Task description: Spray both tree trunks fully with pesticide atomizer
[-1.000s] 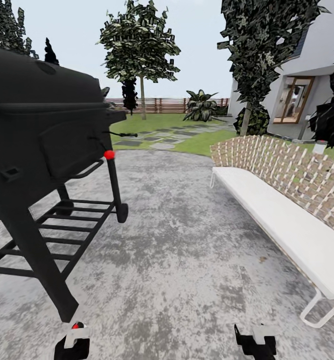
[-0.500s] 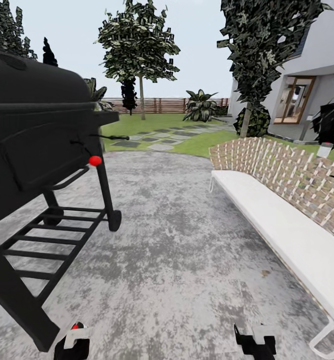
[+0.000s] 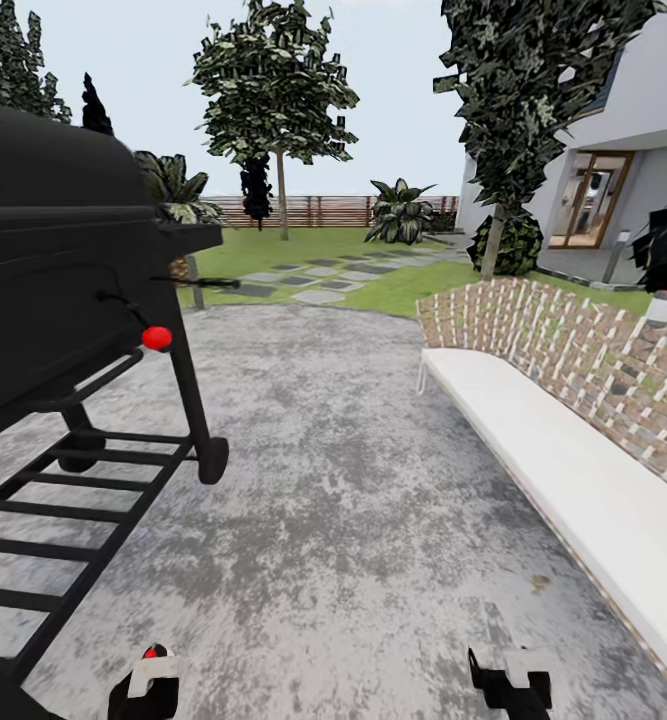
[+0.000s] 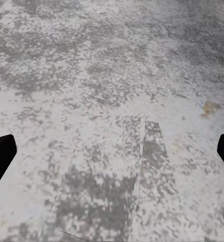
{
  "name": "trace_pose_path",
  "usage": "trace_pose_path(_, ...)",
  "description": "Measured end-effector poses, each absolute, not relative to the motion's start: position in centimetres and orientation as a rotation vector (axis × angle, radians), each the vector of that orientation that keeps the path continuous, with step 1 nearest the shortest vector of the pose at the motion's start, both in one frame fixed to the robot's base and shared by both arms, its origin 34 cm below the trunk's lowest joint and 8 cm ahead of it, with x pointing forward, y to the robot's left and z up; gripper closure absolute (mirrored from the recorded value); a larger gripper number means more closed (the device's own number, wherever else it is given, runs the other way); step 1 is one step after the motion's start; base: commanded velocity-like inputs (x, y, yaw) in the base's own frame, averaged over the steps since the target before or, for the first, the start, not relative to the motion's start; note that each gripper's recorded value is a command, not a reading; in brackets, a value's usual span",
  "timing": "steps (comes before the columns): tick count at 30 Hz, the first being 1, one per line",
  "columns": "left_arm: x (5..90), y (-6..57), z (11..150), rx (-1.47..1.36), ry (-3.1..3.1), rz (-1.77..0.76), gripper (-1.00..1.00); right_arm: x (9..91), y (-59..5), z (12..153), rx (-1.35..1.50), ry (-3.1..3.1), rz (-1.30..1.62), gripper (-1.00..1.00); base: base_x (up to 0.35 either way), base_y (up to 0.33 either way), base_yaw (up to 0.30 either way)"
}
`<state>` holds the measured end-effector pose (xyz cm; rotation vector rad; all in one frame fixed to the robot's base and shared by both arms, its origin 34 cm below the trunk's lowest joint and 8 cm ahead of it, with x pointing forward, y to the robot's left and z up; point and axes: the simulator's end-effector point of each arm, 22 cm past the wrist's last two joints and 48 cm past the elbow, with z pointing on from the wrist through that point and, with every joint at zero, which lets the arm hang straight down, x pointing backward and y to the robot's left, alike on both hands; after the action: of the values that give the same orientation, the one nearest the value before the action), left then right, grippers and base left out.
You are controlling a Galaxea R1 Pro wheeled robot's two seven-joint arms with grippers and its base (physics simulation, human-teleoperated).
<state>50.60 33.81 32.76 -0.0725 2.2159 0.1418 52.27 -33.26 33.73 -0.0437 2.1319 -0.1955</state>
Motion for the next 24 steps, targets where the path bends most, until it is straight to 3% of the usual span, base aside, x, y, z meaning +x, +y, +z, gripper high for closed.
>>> trace_pose_path(16, 50.59, 33.83, 32.76, -0.073, 2.216, 0.142, 1.00, 52.14, -33.08, 33.58, -0.049, 2.136, -0.193, -1.00, 0.334, -0.103, 0.000)
trace_pose_path(24, 50.60, 33.84, 32.76, -0.074, 2.216, 0.142, 1.00, 52.17, -32.93, 33.59, -0.054, 2.136, -0.187, -1.00, 0.339, -0.014, 0.000)
